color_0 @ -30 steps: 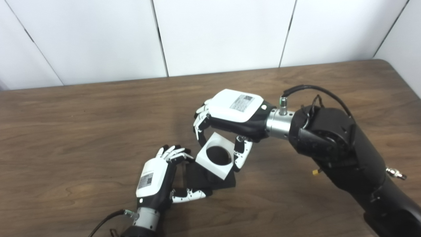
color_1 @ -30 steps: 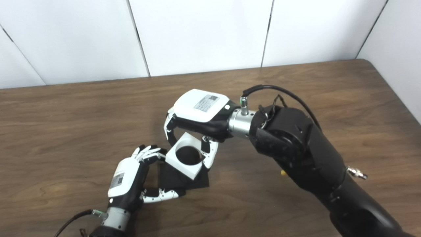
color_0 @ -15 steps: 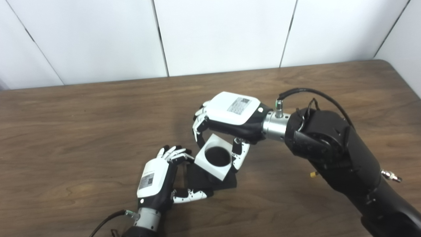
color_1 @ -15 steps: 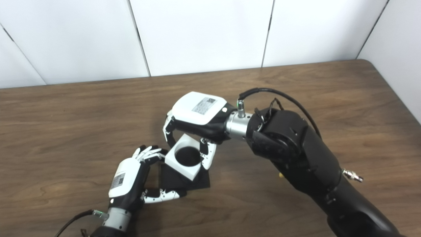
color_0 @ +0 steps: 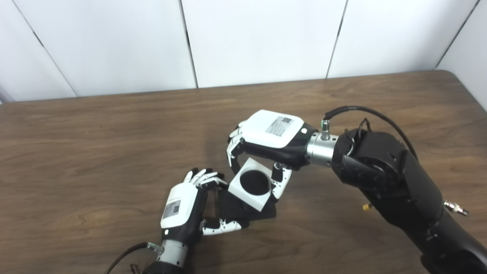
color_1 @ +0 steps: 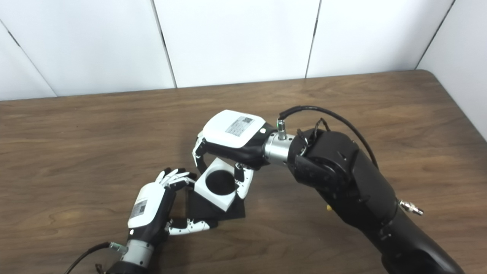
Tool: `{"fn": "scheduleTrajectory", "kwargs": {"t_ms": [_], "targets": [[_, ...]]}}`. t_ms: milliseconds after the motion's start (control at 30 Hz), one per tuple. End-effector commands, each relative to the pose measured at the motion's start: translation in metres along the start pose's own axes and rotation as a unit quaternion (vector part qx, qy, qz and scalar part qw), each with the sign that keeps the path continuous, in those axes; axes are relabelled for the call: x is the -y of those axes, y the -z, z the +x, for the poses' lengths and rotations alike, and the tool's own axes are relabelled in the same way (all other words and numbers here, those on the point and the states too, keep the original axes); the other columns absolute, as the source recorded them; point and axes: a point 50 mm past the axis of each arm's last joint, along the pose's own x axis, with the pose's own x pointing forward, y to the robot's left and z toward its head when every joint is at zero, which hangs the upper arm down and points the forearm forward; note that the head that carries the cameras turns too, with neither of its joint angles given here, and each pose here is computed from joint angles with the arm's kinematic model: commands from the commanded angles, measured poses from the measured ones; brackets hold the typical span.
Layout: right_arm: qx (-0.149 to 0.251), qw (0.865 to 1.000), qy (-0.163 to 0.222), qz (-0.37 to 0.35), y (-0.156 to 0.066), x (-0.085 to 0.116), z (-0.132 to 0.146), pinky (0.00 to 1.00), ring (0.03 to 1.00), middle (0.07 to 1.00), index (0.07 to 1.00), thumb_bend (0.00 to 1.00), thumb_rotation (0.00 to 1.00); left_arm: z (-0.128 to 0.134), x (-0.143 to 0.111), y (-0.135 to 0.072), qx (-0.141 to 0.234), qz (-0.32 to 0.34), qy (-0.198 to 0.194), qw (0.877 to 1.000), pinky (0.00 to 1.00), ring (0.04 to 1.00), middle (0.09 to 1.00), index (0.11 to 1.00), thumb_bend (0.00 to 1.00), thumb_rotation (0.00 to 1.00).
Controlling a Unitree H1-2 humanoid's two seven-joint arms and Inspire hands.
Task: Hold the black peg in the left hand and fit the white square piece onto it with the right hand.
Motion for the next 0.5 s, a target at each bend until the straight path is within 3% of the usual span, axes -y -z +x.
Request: {"fn": "scheduleTrajectory", "kwargs": {"t_ms": [0,33,100,233,467], "targets": [[-0.004,1.0,0.004,-0.024,0.0013,0.0102,-0.001,0.89,0.859,0.756,0.488,0.53,0.14,-0.0064,0.0079,0.002,-0.012,-0.001,0.026,1.0,0.98,0.877,0.792,0.485,0.52,0.05],[-0.008,1.0,-0.002,-0.024,0.0011,0.0099,-0.001,0.88,0.859,0.762,0.549,0.73,0.16,-0.0065,0.0079,0.0017,-0.012,-0.001,0.025,1.0,0.98,0.877,0.792,0.485,0.52,0.05],[-0.017,0.999,-0.02,-0.026,0.0003,0.0103,-0.0012,0.9,0.883,0.807,0.683,0.94,0.3,-0.0064,0.008,0.0015,-0.012,0.0,0.026,1.0,0.98,0.876,0.792,0.485,0.52,0.05],[-0.029,0.999,-0.03,-0.024,0.0005,0.0125,-0.0036,0.93,0.923,0.882,0.814,1.0,0.48,-0.006,0.0078,0.0007,-0.012,0.0,0.026,1.0,0.98,0.877,0.792,0.485,0.52,0.05],[-0.04,0.999,0.011,-0.008,0.0029,0.0146,-0.0086,0.98,0.995,0.988,0.92,1.0,0.52,-0.0058,0.0082,0.002,-0.01,0.002,0.026,1.0,0.98,0.876,0.79,0.485,0.52,0.05]]}}
